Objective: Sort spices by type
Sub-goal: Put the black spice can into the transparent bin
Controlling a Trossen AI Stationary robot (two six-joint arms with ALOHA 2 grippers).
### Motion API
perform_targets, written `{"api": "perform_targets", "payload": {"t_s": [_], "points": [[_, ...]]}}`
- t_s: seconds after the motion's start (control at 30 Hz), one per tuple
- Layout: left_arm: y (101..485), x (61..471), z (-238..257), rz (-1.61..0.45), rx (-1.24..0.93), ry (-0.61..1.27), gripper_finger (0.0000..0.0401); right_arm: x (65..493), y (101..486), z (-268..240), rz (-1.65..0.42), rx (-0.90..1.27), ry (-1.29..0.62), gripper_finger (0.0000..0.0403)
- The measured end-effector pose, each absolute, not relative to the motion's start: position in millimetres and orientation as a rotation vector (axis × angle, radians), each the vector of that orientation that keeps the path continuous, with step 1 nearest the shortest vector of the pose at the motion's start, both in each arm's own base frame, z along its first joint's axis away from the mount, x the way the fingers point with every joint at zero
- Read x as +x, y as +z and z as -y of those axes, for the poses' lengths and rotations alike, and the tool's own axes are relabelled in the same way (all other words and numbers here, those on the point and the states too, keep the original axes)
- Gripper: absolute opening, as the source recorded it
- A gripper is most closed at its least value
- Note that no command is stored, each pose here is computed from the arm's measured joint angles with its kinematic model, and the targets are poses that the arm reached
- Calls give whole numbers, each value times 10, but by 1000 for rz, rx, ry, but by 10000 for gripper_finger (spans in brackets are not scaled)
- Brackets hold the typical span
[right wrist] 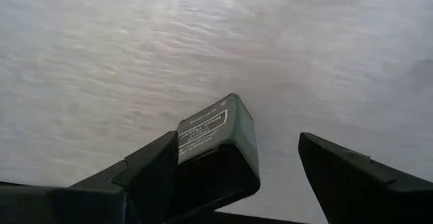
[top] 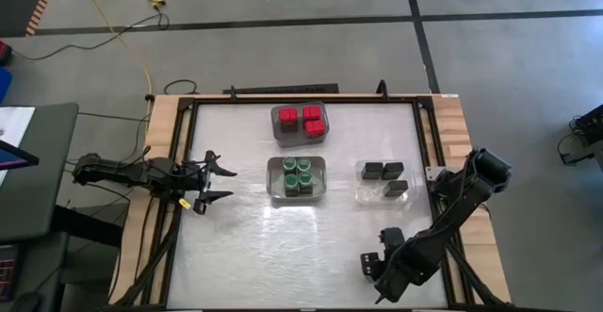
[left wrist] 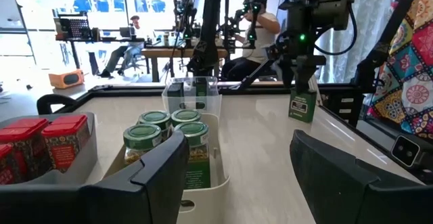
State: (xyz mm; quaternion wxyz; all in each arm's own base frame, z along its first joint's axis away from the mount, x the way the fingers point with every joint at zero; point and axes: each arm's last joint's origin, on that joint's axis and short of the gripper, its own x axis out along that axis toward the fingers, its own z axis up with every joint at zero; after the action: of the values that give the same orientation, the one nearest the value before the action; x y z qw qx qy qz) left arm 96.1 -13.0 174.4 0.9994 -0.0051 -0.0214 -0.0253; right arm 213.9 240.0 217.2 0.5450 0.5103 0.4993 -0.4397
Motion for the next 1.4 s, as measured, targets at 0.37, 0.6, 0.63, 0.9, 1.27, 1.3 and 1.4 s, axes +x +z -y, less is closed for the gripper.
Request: {"api": "perform_targets", "payload": {"t_s": [0.37, 0.6, 0.63, 0.9, 1.27, 1.3, 1.4], "points": [[1744, 961, 131, 43, -10, -51, 247, 2159, 2178, -2387, -1214, 1147, -974, 329], [1743, 961, 131, 43, -10, -51, 247, 2194, 2180, -2375, -1219, 1119, -928, 329], [1744, 961, 130, 43, -10, -51, 247, 2209, 2182, -2379, -1220, 1124, -910, 329], [1743, 961, 131, 43, -10, -51, 247, 2216, 2185, -2394, -1249, 1140, -894, 329], [1744, 961, 130, 43, -10, -51, 247, 2167, 2181, -2406, -1326, 1091, -878, 329], [1744, 961, 130, 43, -10, -51, 247, 2161, 2180, -2399, -1329, 1079, -883, 329], [1743, 961, 131, 43, -10, -51, 247, 2151, 2179, -2391, -1346, 1034, -860, 329]]}}
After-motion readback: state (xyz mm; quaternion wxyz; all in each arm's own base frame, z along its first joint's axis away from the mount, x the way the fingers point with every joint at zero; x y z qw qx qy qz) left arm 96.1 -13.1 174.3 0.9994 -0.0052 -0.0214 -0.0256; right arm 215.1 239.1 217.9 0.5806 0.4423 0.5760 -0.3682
